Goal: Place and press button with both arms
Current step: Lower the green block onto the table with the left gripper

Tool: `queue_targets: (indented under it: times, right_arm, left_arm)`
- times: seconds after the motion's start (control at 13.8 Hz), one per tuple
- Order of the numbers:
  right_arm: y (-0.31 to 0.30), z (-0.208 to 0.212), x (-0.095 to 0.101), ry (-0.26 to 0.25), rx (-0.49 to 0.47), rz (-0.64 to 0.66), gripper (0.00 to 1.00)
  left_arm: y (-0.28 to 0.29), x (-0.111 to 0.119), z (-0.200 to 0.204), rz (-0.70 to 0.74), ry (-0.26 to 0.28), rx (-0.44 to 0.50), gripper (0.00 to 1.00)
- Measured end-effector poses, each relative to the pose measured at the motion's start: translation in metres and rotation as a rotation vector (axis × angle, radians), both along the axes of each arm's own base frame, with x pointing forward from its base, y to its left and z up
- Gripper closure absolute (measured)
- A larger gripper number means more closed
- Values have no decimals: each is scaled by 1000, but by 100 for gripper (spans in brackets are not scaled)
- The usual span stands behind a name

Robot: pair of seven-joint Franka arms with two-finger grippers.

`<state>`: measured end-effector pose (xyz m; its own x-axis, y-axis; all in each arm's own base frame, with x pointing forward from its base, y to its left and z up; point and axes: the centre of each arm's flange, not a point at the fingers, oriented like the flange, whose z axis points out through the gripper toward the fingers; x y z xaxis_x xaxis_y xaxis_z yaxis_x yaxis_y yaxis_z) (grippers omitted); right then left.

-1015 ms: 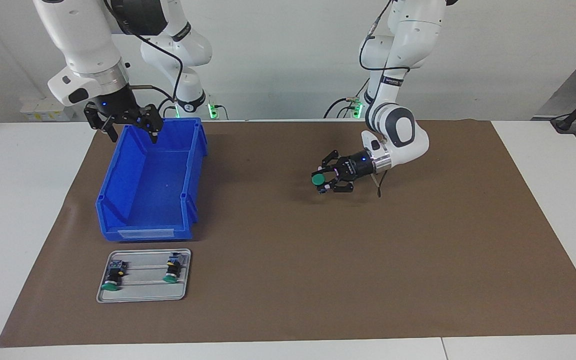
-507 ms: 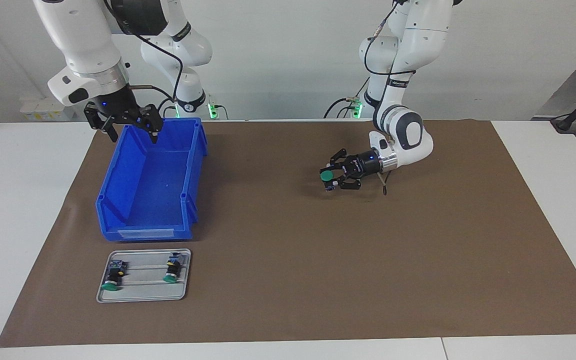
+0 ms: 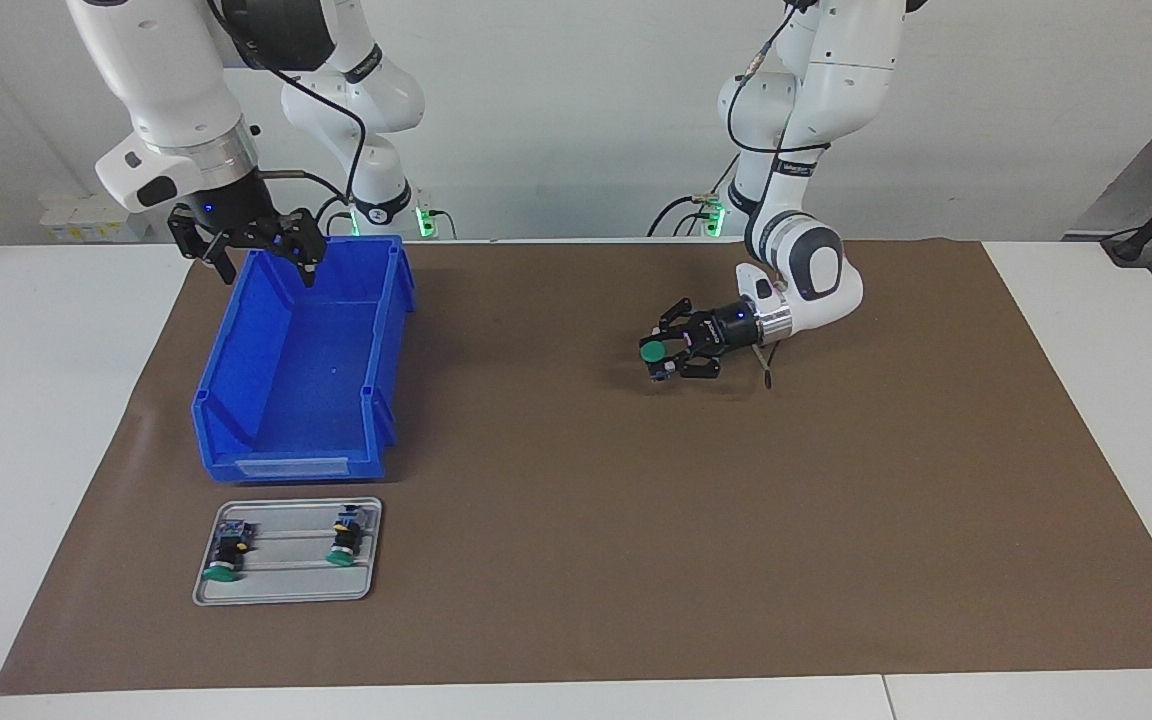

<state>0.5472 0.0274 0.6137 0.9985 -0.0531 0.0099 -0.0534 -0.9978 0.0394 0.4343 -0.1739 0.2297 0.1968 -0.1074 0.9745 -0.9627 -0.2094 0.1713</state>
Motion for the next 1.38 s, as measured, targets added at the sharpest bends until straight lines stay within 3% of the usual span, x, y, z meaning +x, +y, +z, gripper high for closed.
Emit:
queue_targets:
  times: [0.22, 0.43, 0.87, 1.38]
  right_arm:
    - [0, 0, 0, 0, 0, 0, 0]
    - [0, 0, 0, 0, 0, 0, 0]
    - [0, 0, 0, 0, 0, 0, 0]
    - [0, 0, 0, 0, 0, 0, 0]
  left_arm:
    - [7, -4, -33, -4, -32, -46, 60]
    - [12, 0, -36, 0, -47, -120, 60]
    - [9, -7, -41, -16, -86, -148, 60]
    - [7, -12, -51, -21, -70, -170, 58]
